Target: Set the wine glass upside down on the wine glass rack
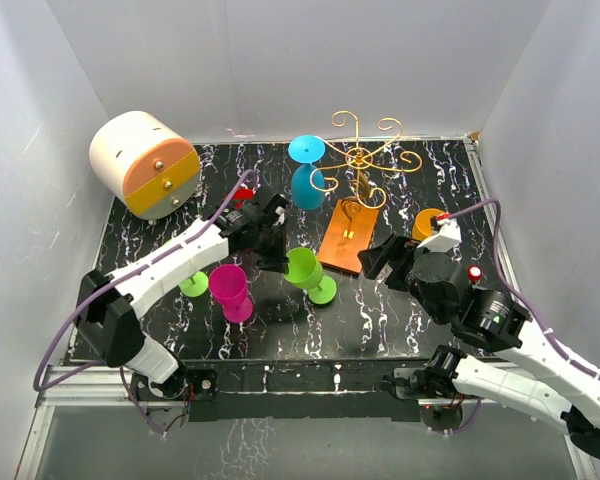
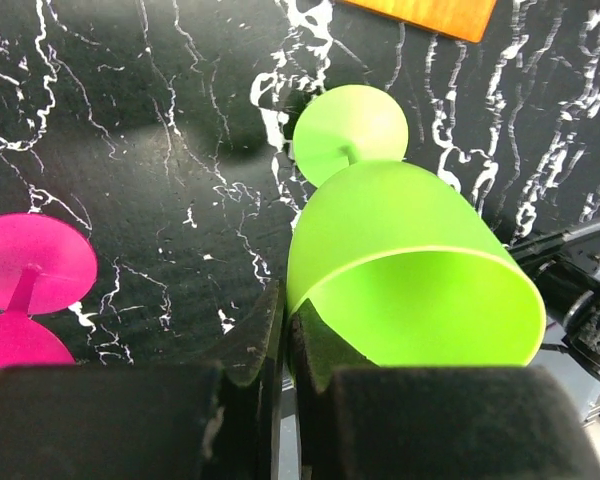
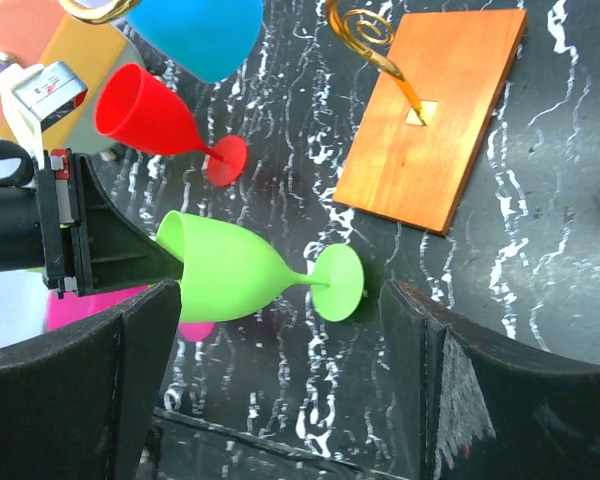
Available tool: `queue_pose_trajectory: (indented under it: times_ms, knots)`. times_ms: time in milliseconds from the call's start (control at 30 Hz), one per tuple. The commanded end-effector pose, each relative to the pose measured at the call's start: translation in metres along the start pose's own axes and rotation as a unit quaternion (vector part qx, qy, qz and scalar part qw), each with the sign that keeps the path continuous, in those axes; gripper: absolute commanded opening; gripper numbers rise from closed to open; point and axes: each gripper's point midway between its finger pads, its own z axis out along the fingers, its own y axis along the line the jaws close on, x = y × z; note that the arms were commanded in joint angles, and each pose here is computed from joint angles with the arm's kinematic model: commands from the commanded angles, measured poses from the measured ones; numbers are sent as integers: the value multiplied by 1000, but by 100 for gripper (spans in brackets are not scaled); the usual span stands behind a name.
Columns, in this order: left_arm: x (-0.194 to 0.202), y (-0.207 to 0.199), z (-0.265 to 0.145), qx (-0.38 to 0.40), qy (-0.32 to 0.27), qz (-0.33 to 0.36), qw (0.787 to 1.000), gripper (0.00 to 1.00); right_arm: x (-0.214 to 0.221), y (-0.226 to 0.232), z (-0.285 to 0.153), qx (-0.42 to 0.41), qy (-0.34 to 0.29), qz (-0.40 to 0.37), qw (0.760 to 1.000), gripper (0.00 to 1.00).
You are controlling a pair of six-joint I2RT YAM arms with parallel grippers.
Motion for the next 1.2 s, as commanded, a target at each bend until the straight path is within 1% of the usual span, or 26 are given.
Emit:
queue_pose_trajectory:
  times_ms: [0, 100, 167, 267, 400, 533, 633, 700, 767, 900, 1067, 1167]
  knots:
    - [-12, -21, -39, 81, -71, 28, 994, 0, -10, 17, -6, -42, -19, 80, 996, 80]
    - [-19, -43, -50, 150, -127, 49, 979, 0, -4, 26, -9, -50, 6, 172, 984, 80]
    - [-21, -48, -54, 172, -151, 56, 972, 0, 4, 26, -9, -38, 24, 230, 972, 79]
    - [-23, -53, -59, 200, -187, 73, 959, 0, 12, 27, -7, -29, 42, 296, 954, 73]
    - [-28, -53, -71, 214, -233, 94, 944, 0, 11, 44, -1, -60, 48, 349, 934, 75]
    - [-37, -49, -88, 209, -277, 110, 931, 0, -4, 62, 5, -88, 29, 386, 918, 75]
    - [-39, -49, -99, 224, -304, 116, 919, 0, -13, 66, 10, -76, 17, 413, 907, 74]
    - [-40, -47, -107, 228, -323, 113, 911, 0, -9, 60, 15, -41, 22, 440, 897, 73]
    - [-40, -44, -111, 228, -336, 114, 907, 0, -6, 59, 19, -23, 26, 456, 889, 72]
    - [-38, -40, -118, 231, -351, 116, 900, 0, -2, 66, 24, -26, 40, 487, 872, 70]
    - [-31, -41, -116, 246, -345, 119, 898, 0, -7, 74, 28, -57, 33, 523, 850, 68]
    - [-27, -45, -116, 262, -340, 124, 895, 0, -3, 77, 34, -50, 39, 530, 846, 67]
